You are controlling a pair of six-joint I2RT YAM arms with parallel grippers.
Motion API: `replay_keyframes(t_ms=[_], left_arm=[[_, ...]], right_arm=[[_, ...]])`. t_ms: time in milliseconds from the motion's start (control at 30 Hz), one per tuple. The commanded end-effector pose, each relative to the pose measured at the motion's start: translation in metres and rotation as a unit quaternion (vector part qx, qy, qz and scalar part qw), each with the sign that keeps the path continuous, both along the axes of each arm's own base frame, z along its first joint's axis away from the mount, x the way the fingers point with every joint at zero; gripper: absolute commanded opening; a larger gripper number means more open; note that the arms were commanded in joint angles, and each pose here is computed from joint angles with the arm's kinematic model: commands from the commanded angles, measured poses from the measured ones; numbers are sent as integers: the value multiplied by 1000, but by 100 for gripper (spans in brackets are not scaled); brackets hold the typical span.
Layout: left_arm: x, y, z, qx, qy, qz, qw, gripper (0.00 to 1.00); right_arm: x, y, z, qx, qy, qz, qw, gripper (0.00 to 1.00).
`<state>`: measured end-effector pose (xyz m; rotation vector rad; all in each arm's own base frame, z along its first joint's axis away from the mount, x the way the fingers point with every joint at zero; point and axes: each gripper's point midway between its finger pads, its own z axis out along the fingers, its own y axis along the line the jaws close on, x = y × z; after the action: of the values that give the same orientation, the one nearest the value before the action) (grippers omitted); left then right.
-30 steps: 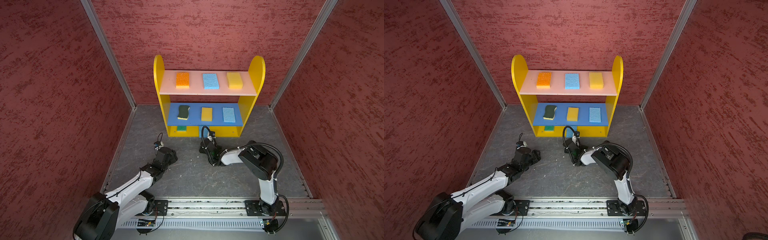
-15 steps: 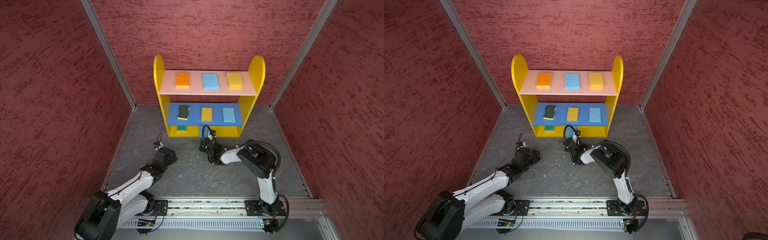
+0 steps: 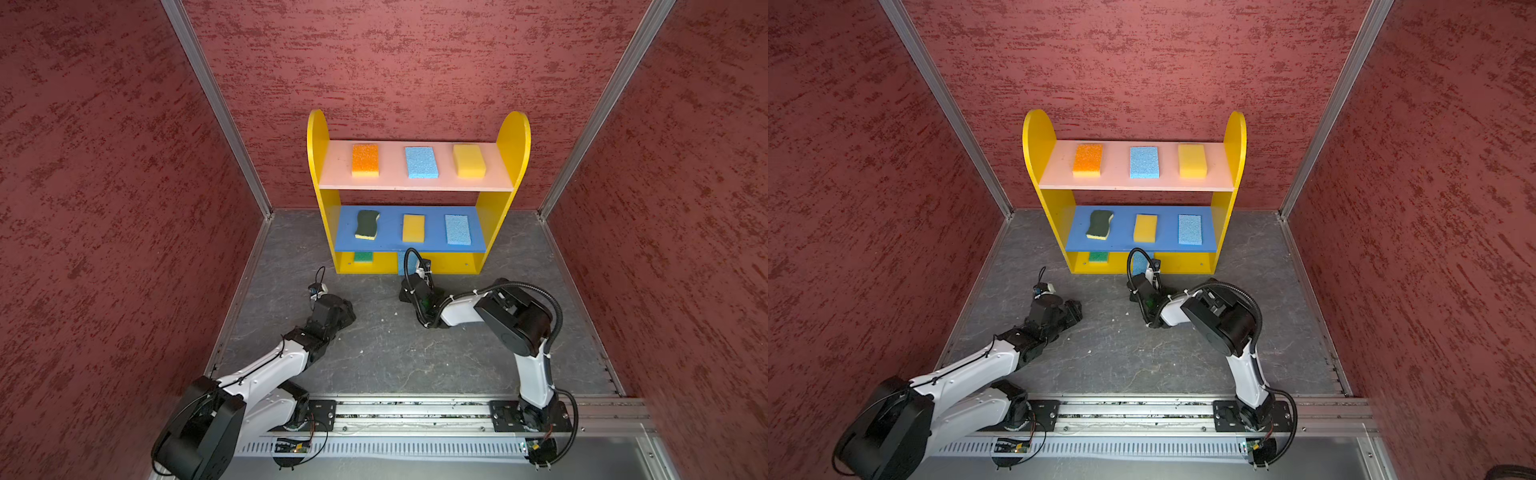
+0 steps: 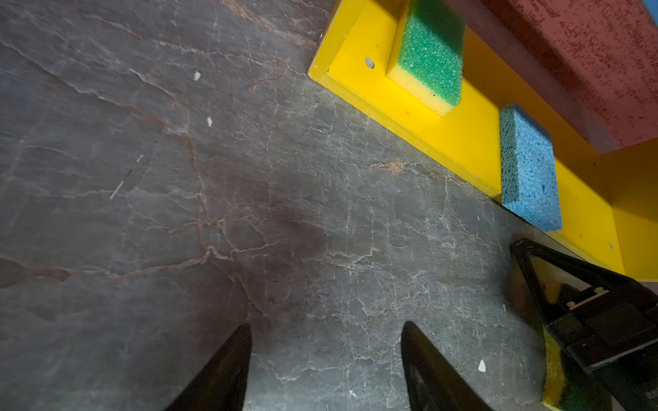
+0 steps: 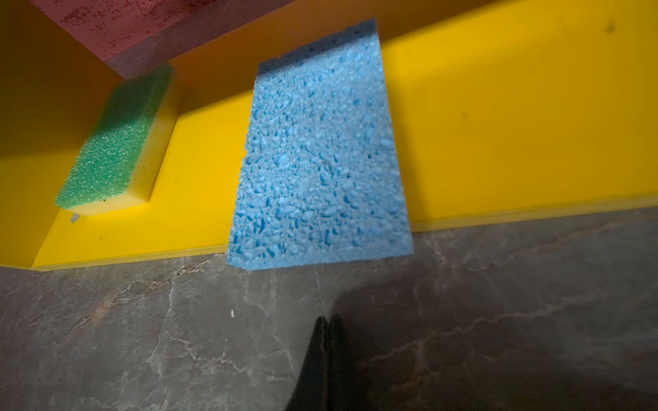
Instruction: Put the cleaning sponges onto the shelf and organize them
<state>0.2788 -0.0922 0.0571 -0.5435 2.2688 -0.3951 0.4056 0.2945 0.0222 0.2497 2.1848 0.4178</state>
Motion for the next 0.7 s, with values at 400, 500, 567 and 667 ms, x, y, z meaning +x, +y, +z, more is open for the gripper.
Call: replay_keyframes(t_ms=[400,500,567,667], left_arm=[[1,1,-8,-3,5,6,1000,67],[0,1,-10,-2,6,7,1000,67],[1,2,-11,-1,8,7,1000,67],[1,0,-13,-2,10,6,1000,67]], right_arm=[[4,-4,-16,-39,19,25,999,0],[7,-1,-10,-38,14,29,999,0],[8,-1,-6,-35,10,29,999,0],[9,-2,0,-35,3,27,999,0]])
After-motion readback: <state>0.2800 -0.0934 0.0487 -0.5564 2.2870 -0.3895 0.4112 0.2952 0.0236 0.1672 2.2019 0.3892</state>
